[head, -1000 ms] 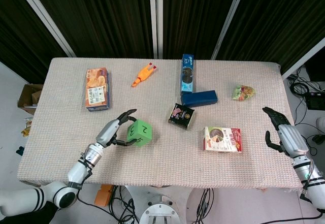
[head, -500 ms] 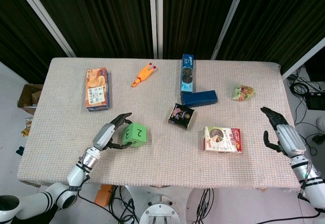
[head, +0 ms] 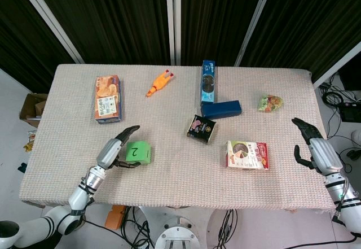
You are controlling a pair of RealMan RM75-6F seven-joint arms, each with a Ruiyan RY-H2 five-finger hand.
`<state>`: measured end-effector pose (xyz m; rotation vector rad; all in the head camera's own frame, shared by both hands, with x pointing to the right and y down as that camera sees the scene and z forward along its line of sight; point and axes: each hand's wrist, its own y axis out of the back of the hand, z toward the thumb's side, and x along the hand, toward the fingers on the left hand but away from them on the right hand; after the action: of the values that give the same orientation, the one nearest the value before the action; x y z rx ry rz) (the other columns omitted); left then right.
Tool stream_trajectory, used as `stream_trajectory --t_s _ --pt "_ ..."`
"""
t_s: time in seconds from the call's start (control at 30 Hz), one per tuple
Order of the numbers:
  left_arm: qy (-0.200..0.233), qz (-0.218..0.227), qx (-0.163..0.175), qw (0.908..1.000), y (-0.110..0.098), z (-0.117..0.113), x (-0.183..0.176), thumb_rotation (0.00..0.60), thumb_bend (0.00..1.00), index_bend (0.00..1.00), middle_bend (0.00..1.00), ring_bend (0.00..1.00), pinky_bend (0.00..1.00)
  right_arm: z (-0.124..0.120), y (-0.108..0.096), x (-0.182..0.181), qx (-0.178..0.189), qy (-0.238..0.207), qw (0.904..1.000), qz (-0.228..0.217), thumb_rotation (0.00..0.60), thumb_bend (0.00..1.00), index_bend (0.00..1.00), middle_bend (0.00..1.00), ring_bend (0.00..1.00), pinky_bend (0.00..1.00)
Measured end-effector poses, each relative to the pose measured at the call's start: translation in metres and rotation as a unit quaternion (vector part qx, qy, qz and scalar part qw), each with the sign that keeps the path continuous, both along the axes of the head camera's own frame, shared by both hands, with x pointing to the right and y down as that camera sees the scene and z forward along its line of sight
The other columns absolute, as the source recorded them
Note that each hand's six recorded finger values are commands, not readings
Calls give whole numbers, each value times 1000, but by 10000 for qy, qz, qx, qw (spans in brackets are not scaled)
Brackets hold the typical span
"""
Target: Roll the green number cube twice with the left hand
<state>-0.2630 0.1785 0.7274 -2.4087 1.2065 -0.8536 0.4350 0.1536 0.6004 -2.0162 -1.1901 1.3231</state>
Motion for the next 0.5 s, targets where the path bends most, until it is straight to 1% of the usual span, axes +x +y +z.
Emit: stream_trajectory --t_s 0.1,0.17,0.23,0.37,0.5 --pt "-133 135 152 9997 1 -6 -4 600 89 26 53 56 162 -2 -1 0 49 11 10000 -10 587 601 0 0 0 0" --pt "-310 283 258 9988 3 -10 -7 600 86 26 50 45 161 -4 -1 1 76 67 9999 -33 586 571 0 0 0 0" --pt "-531 442 347 9970 4 -12 -9 600 80 26 41 34 160 -6 -2 3 128 227 9996 -80 586 512 0 0 0 0" --pt "-1132 801 532 9889 9 -21 -7 600 73 26 33 29 159 -11 -3 7 321 801 9960 -233 592 343 0 0 0 0" --pt "-1709 1091 741 9764 12 -30 4 600 73 26 33 29 158 -17 -3 6 562 1516 9859 -423 600 263 0 0 0 0"
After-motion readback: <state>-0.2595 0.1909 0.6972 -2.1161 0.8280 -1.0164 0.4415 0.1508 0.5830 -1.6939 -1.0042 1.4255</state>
